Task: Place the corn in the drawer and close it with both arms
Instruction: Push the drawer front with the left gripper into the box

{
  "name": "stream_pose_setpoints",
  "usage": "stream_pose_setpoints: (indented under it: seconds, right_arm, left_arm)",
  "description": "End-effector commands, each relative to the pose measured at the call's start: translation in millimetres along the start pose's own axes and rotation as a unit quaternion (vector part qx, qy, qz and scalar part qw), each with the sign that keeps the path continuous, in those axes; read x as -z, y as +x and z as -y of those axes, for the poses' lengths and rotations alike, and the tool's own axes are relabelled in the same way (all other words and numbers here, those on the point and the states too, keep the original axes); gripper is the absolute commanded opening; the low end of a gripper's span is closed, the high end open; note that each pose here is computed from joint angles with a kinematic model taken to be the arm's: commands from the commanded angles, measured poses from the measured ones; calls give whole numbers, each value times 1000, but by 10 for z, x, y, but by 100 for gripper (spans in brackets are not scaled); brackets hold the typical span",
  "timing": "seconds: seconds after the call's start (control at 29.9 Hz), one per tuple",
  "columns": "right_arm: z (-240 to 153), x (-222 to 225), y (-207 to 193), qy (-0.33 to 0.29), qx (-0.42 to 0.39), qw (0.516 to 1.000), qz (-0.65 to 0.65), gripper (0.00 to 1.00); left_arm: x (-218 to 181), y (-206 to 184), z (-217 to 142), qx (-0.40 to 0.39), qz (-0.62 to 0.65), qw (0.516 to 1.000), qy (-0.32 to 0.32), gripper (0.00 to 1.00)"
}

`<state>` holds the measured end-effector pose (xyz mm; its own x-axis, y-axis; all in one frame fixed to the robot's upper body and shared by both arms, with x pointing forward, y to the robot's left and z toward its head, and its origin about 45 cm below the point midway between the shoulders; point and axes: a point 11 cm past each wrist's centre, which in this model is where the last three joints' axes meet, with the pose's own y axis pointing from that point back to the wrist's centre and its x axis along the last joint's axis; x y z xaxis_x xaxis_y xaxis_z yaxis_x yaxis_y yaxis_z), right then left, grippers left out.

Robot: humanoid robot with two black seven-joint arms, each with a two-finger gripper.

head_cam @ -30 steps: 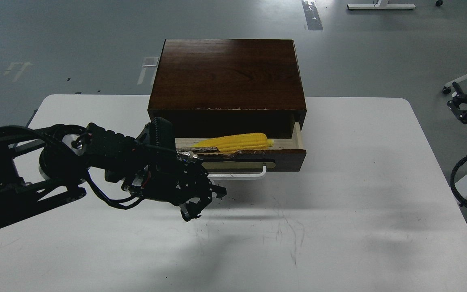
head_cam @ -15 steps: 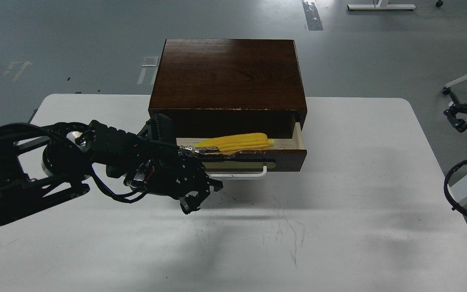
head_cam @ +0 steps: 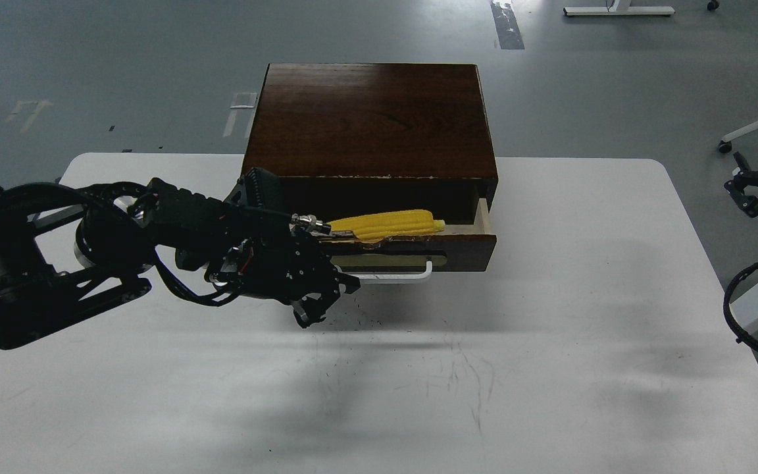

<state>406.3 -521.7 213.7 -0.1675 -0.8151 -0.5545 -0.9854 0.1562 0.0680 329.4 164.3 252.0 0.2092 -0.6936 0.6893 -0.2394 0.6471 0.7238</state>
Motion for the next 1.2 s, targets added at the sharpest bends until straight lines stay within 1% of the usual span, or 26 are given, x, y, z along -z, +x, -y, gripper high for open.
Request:
stream_pose_setpoints:
  seconds: [0.0, 0.13, 0.4, 0.74, 1.17]
  right_arm:
    - [-4, -3, 6, 0, -1, 1000, 0, 100]
    - [-5, 5, 10, 0, -1, 1000, -1, 100]
    - [22, 24, -34, 0, 4, 1000, 0, 100]
    - [22, 44, -28, 1, 3, 1000, -1, 100]
    - [19, 116, -4, 5, 0, 1000, -8, 100]
  left_arm:
    - [62, 30, -19, 0, 2, 1000, 9, 0]
    - [157, 70, -35, 0, 2, 1000, 21, 0]
    - [329, -11, -14, 9, -18, 999, 41, 0]
    - [431, 35, 11, 9, -22, 998, 52, 0]
    - [443, 46, 101, 9, -27, 998, 49, 0]
